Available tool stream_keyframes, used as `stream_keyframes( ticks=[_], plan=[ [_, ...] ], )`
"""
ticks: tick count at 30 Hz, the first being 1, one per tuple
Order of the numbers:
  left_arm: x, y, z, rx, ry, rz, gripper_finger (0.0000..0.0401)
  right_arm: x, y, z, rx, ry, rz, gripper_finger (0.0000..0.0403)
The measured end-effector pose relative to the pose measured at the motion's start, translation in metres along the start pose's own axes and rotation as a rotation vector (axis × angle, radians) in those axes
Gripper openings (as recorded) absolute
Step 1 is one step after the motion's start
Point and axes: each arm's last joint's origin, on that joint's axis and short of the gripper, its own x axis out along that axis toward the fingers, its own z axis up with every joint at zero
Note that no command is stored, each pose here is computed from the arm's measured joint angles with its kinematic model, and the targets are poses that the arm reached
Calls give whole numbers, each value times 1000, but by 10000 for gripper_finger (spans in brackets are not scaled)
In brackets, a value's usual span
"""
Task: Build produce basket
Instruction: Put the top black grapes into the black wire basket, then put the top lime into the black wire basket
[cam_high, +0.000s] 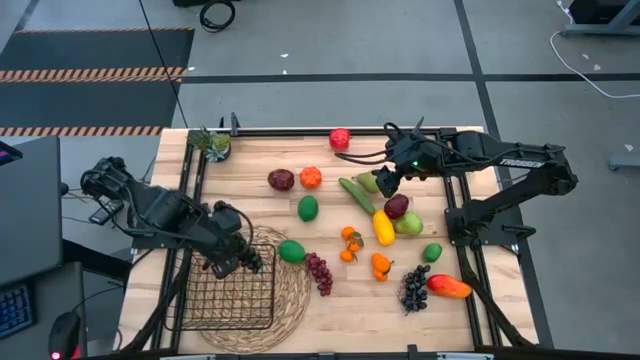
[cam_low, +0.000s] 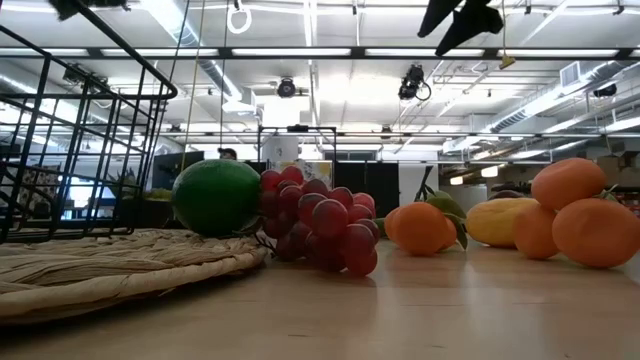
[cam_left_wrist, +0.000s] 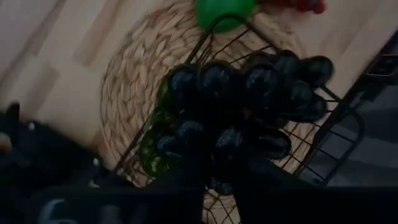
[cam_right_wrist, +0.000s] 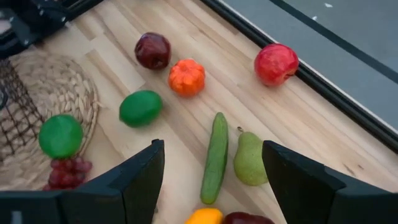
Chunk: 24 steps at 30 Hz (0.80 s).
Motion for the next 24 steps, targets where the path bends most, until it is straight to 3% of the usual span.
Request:
stream_keyframes(
  ticks=[7,13,19,24],
  plan=[
    [12,-17,-6,4,46,-17,167,0,0,-1,-30,16,12,273],
    [12,-15,-6,33,47,-10,234,0,0,-1,13,13,6,273],
    [13,-11,3,141,32,-2,258,0,-1,-1,101,2,-10,273],
    [15,-1,33,122,-76,19,255,-1,0,-1,186,28,33,273]
  ],
)
